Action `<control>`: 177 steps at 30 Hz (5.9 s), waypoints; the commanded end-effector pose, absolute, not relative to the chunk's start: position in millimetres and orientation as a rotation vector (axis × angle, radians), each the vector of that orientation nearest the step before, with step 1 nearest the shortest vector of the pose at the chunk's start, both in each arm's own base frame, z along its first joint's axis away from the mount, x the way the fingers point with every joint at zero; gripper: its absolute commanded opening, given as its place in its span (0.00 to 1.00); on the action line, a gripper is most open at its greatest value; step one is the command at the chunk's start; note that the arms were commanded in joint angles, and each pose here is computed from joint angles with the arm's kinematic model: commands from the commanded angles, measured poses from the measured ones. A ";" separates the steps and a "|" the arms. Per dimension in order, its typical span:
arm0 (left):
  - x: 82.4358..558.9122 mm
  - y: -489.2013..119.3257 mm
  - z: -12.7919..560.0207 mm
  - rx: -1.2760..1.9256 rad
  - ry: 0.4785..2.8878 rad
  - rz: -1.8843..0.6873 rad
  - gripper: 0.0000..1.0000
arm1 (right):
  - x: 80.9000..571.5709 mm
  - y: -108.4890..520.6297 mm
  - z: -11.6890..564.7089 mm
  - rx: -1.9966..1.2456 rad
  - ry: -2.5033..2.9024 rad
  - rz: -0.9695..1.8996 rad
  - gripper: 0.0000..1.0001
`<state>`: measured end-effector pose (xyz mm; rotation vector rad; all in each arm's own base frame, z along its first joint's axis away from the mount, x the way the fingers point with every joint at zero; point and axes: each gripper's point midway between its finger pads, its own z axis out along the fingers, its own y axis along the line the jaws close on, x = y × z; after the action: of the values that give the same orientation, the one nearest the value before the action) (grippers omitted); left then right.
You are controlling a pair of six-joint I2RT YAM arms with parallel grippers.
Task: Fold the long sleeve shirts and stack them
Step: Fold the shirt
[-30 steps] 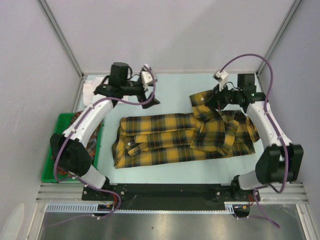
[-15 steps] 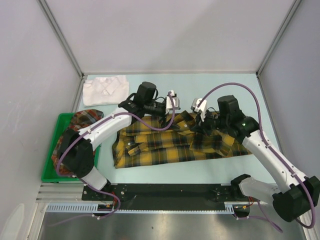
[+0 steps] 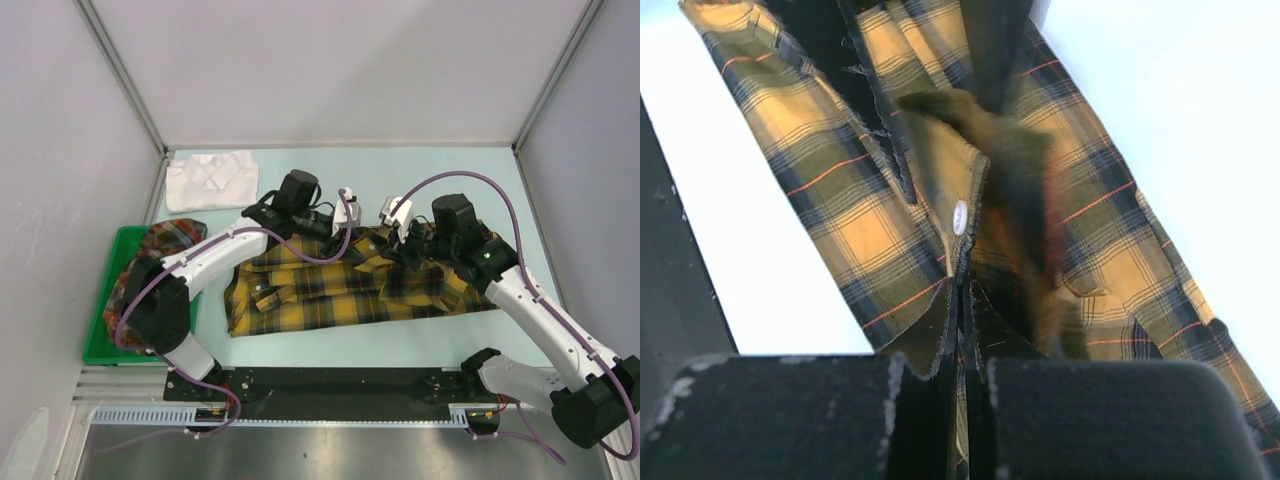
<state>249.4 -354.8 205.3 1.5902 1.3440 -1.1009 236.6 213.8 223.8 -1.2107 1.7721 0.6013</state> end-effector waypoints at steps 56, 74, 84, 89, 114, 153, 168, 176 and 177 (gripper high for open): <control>244.8 -322.0 241.2 1.257 1.755 -1.079 0.06 | 316.9 87.6 117.0 -0.517 2.461 1.007 0.57; 292.1 -174.4 90.0 0.774 2.290 -0.979 0.11 | 319.6 51.5 105.6 -0.575 2.612 0.914 0.70; 317.7 -180.3 82.9 0.763 2.308 -1.030 0.49 | 326.2 48.2 106.6 -0.582 2.638 0.871 0.69; 327.7 -184.4 67.1 0.710 2.370 -1.065 0.51 | 323.4 49.2 101.4 -0.586 2.663 0.859 0.69; 335.1 -219.1 56.9 0.737 2.339 -1.171 0.16 | 325.5 39.1 57.7 -0.530 2.785 0.781 0.67; 317.9 -125.3 119.9 0.862 2.177 -0.693 0.77 | 259.3 -76.6 116.4 0.258 2.723 0.511 0.63; 371.9 -151.8 101.8 1.338 2.057 -0.516 0.77 | 246.7 -106.4 36.6 0.614 2.839 0.530 0.59; 398.2 -155.0 69.9 1.365 2.168 -0.503 0.76 | 274.8 -91.0 9.5 0.482 2.912 0.497 0.53; 397.7 -155.6 68.3 1.377 2.179 -0.513 0.75 | 280.0 -85.6 6.6 0.448 2.925 0.495 0.51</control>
<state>386.1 -157.2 64.9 1.3291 2.1830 -0.5443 252.1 -90.0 20.1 0.5109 2.9332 0.5180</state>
